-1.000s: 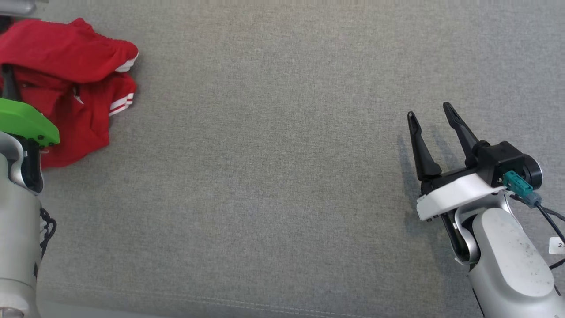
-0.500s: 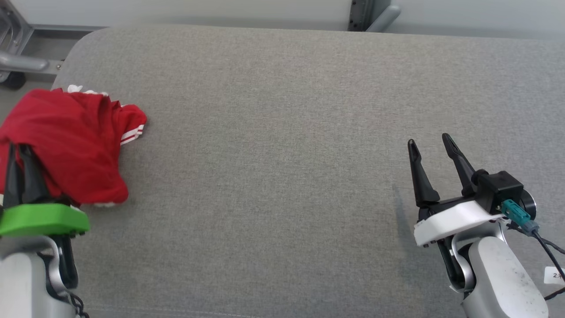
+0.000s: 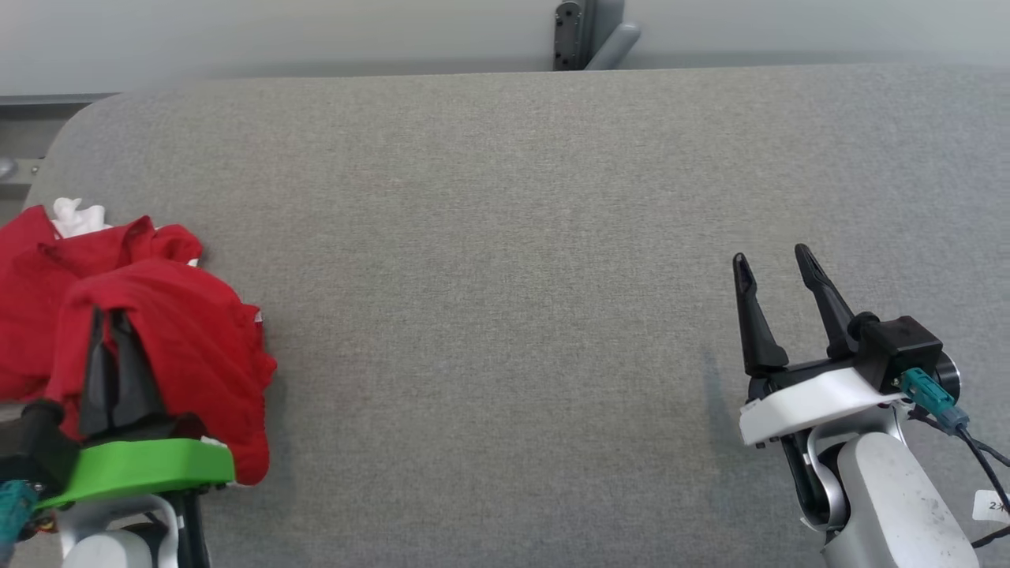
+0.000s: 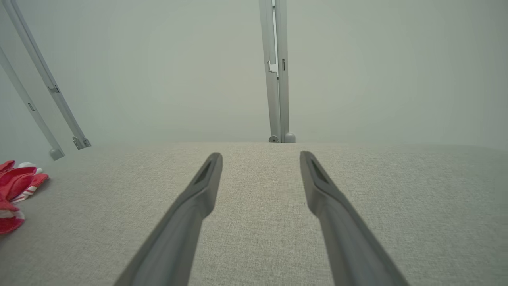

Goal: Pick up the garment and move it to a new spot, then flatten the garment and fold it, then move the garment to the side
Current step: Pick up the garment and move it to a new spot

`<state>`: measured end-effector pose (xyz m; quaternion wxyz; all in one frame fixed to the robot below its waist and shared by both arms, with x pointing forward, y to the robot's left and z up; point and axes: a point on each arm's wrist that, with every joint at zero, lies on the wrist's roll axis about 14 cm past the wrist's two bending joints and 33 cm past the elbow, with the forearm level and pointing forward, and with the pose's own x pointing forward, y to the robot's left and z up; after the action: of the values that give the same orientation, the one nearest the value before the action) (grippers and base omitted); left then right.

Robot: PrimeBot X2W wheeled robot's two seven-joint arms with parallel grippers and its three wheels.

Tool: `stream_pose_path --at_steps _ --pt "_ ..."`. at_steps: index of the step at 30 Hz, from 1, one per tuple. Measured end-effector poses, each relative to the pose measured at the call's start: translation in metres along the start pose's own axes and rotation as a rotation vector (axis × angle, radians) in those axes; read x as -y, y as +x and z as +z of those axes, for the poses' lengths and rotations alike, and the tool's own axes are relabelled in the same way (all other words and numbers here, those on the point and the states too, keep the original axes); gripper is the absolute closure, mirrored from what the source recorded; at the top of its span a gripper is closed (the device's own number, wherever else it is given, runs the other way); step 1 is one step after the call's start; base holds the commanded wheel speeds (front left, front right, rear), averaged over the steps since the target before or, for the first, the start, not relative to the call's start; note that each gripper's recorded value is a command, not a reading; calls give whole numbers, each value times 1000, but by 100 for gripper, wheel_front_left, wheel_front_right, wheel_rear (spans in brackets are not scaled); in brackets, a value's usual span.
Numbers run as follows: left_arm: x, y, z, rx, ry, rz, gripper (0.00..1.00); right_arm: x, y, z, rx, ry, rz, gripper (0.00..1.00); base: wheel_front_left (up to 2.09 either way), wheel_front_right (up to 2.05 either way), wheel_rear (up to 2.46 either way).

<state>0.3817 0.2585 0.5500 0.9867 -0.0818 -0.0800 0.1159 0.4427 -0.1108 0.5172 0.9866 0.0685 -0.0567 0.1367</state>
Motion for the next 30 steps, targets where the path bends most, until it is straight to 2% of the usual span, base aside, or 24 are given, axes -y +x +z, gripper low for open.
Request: stream_pose_path --at_steps 4,13,20,25,30 --pt "40 6 -8 -23 -19 -119 100 7 -5 7 17 -4 -25 0 0 0 0" --pt "170 33 -12 -17 -98 -481 100 37 -21 23 53 -26 -115 0 0 0 0" --pt "257 27 -55 -151 -109 -720 100 69 -43 27 52 -32 -225 0 0 0 0" --pt "295 6 -109 -310 -87 -844 100 89 -58 22 28 -31 -295 0 0 0 0" --pt "308 -12 -157 -449 -81 -895 100 102 -65 11 -7 -35 -338 0 0 0 0"
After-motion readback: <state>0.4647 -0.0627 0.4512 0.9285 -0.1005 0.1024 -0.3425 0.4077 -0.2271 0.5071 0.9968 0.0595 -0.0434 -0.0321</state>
